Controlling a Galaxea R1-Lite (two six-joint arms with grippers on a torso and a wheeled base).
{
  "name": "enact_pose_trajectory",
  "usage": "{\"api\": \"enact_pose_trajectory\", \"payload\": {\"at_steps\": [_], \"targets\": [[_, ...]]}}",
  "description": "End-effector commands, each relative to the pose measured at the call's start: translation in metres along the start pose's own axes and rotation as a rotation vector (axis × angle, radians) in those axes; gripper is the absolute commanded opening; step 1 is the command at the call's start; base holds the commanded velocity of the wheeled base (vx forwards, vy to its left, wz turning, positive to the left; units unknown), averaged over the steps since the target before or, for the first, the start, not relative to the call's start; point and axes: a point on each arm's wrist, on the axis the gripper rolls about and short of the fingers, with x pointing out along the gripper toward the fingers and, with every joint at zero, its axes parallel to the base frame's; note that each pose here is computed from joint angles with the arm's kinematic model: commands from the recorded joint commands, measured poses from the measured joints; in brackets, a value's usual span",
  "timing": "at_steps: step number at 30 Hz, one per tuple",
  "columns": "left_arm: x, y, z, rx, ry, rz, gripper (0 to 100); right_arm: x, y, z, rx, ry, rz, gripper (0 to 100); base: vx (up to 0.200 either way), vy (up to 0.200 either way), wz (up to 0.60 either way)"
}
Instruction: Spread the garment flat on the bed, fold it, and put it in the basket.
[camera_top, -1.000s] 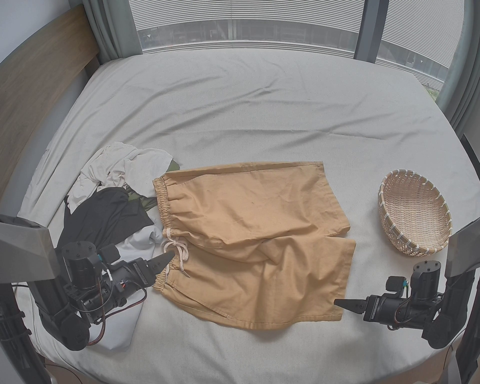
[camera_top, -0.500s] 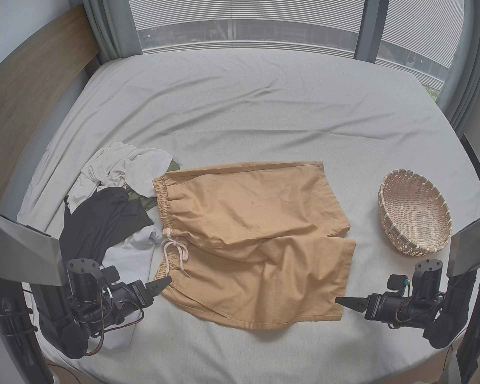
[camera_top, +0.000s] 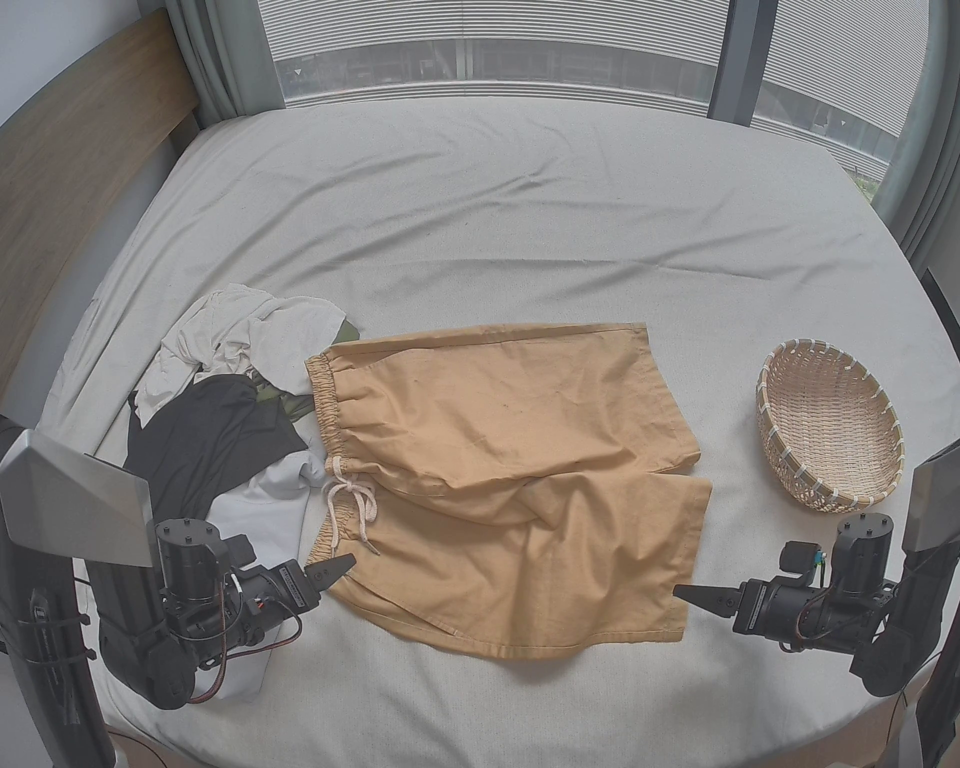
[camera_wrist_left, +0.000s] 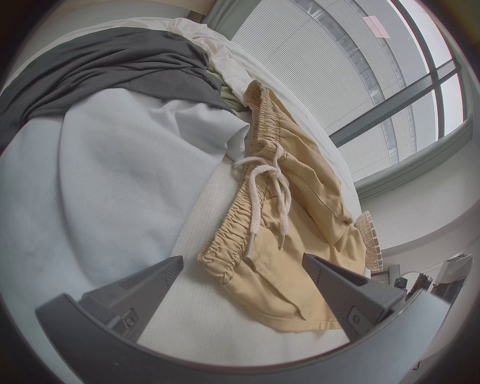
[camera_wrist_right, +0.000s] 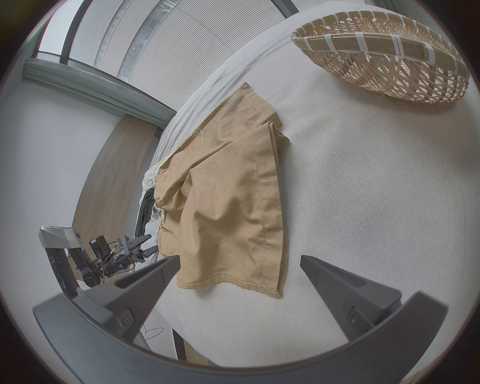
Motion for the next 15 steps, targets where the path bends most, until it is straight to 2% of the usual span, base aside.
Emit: {"api": "enact_pose_trajectory", "payload": {"at_steps": [1,3,4,15], "targets": [[0.0071,0.0010,0.0006,0.002,-0.007,-0.002,100,-0.0042,0.0009,-0.0019,0.002,0.005,-0.002,100,0.000,0.000,0.00],[0.0091,0.0004,0.0022,0.004,-0.015,-0.006,100,-0.0050,0.0014,-0.0009,0.001,-0.001,0.000,100,0.000,0.000,0.00],[0.0095,0.0005,0.0030,0.004,-0.018,-0.006,0,-0.0050,0.0014,-0.0009,0.001,-0.001,0.000,100,0.000,0.000,0.00],[0.0074,0.0014,0.0025,-0.002,-0.016,0.000,0,-0.0048,0.0018,-0.0014,0.001,0.001,0.000,100,0.000,0.000,0.00]]}}
